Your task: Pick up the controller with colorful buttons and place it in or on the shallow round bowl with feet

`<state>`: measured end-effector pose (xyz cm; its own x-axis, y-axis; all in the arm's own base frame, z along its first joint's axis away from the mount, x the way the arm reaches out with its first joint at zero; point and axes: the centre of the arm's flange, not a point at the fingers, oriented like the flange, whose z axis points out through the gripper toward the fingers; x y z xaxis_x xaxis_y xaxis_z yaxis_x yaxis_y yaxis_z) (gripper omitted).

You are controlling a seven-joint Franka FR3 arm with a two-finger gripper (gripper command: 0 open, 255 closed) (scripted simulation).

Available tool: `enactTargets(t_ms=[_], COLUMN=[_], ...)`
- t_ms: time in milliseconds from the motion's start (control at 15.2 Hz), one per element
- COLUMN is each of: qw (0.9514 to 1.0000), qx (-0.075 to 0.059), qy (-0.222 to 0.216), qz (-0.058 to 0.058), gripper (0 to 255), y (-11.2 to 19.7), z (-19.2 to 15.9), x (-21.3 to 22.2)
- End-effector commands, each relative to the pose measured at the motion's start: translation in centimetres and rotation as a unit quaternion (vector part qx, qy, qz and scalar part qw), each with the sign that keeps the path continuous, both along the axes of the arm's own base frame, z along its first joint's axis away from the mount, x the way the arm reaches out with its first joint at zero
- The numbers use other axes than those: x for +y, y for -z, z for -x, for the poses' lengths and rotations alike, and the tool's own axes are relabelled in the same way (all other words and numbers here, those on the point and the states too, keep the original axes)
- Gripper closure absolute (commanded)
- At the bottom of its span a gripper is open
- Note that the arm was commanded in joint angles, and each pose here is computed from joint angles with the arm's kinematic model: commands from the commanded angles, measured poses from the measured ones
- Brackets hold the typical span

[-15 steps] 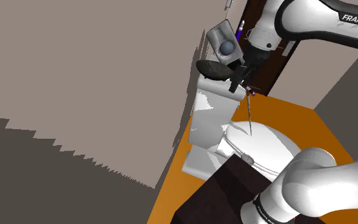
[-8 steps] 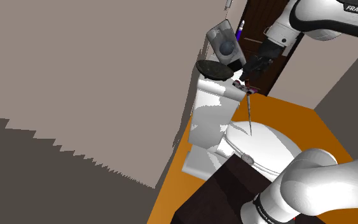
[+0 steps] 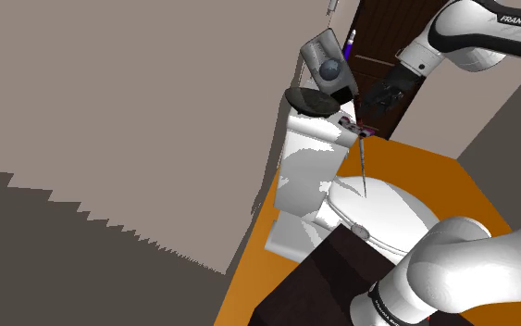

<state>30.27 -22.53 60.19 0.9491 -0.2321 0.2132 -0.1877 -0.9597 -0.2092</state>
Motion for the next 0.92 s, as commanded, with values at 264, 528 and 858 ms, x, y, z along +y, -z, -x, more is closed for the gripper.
enactTargets(t_ms=[264,528,858], qw=[1.0,1.0,1.0], qx=[-0.001,-0.001,-0.001], qy=[0.0,0.0,0.0], qz=[0.0,0.0,0.0], gripper=[0,0,255], y=[2.3,2.3,2.3], z=[-0.6,-0.6,-0.6], x=[0.3,0.3,0.3])
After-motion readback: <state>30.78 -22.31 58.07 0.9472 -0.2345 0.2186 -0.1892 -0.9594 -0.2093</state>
